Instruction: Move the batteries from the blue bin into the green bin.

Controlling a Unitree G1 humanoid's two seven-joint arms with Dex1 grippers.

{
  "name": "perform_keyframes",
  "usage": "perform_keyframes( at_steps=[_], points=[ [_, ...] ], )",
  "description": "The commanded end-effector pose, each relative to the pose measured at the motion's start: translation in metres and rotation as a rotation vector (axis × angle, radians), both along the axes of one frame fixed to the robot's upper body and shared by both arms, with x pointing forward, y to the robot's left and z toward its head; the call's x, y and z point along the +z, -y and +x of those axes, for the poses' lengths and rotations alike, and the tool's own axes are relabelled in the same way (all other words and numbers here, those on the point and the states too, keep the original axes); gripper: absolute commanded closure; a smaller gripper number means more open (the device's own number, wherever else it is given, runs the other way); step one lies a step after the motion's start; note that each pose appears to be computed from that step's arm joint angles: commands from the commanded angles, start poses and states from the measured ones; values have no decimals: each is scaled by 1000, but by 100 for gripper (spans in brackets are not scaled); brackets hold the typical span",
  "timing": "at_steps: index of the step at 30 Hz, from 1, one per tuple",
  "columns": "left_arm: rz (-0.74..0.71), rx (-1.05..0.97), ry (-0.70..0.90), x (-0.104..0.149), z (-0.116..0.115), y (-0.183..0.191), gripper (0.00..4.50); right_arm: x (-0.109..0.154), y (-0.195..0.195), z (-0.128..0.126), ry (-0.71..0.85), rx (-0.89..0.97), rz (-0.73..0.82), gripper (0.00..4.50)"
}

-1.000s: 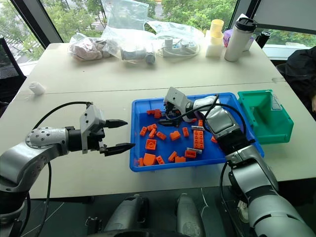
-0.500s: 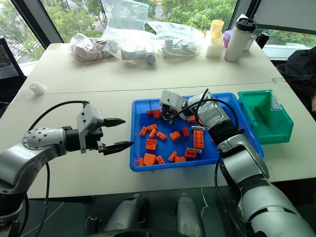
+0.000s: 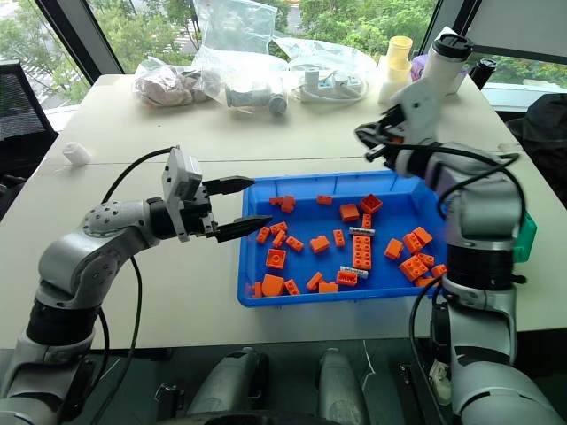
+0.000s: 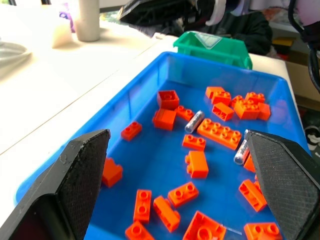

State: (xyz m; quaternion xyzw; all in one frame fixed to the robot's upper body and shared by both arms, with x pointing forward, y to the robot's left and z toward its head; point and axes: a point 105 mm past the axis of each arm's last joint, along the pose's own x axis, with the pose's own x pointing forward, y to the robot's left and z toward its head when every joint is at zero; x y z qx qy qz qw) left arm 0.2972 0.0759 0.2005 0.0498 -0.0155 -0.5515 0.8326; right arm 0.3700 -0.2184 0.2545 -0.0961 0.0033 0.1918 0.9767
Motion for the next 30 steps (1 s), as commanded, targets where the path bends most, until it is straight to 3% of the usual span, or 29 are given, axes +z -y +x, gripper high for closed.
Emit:
perform_keyframes(
  at_steps=[1,7,16,17,24,27,30],
  points=[
    [-15,-89,40,7,1,19,0,6,61,-24,21,-259,9,449],
    [56,-228,43,-5,-3,40,0,-27,125,-55,-120,-561,-51,449],
    [121,-284,72,-13,-1,47,0,-41,143,-54,-151,-629,-46,449],
    [124,-283,73,-14,0,47,0,-42,143,-53,-153,-625,-40,343],
    [128,-243,82,-13,2,40,0,-40,143,-45,-137,-619,-71,6],
    [129,-222,83,-12,3,34,0,-30,126,-41,-96,-506,-110,6],
    [139,-187,82,-8,2,21,0,-28,60,-48,-82,-116,-200,6]
  ],
)
